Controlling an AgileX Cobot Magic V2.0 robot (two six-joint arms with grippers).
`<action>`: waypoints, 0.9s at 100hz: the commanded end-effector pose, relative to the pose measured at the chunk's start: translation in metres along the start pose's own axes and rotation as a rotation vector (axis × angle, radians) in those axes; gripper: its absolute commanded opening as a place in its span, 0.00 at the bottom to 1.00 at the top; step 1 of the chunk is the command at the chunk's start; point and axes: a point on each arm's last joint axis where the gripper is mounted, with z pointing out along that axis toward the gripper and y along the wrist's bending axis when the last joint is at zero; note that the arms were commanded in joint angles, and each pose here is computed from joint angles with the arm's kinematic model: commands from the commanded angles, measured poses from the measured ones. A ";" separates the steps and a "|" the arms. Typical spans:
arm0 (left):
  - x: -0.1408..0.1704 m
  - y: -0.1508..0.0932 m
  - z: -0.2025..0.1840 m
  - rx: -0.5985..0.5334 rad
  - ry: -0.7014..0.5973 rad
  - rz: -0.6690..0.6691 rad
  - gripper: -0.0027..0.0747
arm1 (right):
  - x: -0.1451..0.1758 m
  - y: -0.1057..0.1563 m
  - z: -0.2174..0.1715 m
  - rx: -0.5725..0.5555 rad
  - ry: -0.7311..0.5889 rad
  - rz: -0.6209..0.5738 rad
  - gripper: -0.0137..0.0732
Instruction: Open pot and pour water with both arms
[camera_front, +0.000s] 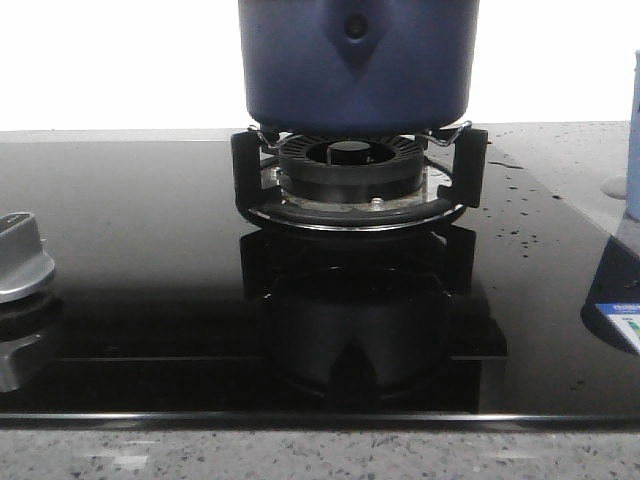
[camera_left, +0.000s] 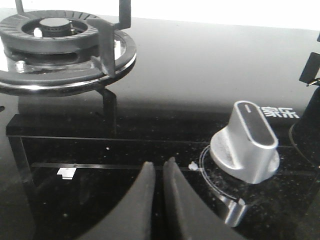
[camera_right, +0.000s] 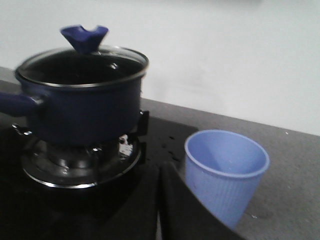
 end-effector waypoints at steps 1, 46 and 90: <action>0.010 0.001 0.002 0.005 -0.023 -0.028 0.01 | 0.001 -0.001 0.003 0.041 -0.038 -0.007 0.07; 0.010 0.001 0.002 0.005 -0.023 -0.028 0.01 | 0.096 -0.008 -0.001 0.329 0.015 0.109 0.07; 0.010 0.001 0.002 0.005 -0.023 -0.028 0.01 | 0.119 -0.007 -0.010 0.369 0.216 0.080 0.07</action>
